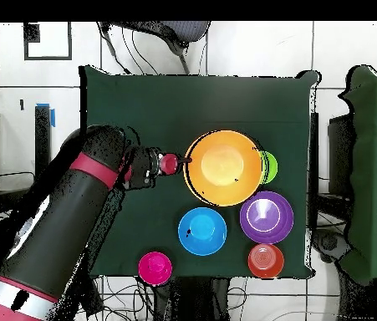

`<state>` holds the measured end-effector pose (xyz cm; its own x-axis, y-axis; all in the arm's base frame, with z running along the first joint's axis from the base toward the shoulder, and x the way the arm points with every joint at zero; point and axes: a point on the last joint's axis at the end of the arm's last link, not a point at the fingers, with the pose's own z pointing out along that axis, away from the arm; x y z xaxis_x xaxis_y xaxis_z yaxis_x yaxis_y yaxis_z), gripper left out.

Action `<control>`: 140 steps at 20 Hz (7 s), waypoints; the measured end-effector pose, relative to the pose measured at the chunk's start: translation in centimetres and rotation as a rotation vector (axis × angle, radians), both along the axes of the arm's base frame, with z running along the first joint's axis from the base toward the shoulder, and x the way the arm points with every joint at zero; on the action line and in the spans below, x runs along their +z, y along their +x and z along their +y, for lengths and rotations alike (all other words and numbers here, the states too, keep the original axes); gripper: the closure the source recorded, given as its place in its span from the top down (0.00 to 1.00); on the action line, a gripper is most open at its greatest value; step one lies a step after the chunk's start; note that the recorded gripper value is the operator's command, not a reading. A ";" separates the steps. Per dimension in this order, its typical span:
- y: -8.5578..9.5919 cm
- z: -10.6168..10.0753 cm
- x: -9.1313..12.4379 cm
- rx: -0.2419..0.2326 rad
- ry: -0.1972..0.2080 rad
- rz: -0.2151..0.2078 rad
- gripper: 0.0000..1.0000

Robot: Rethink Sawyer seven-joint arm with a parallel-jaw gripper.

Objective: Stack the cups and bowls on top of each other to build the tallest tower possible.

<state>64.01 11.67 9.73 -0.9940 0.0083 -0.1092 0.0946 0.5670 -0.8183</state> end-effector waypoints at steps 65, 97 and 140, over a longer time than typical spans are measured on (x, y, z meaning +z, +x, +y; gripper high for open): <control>-1.1 -0.9 0.3 -0.024 -0.004 0.010 0.00; -1.3 -1.1 0.3 -0.029 -0.007 0.013 0.00; -0.2 -1.4 3.3 -0.029 -0.013 -0.034 1.00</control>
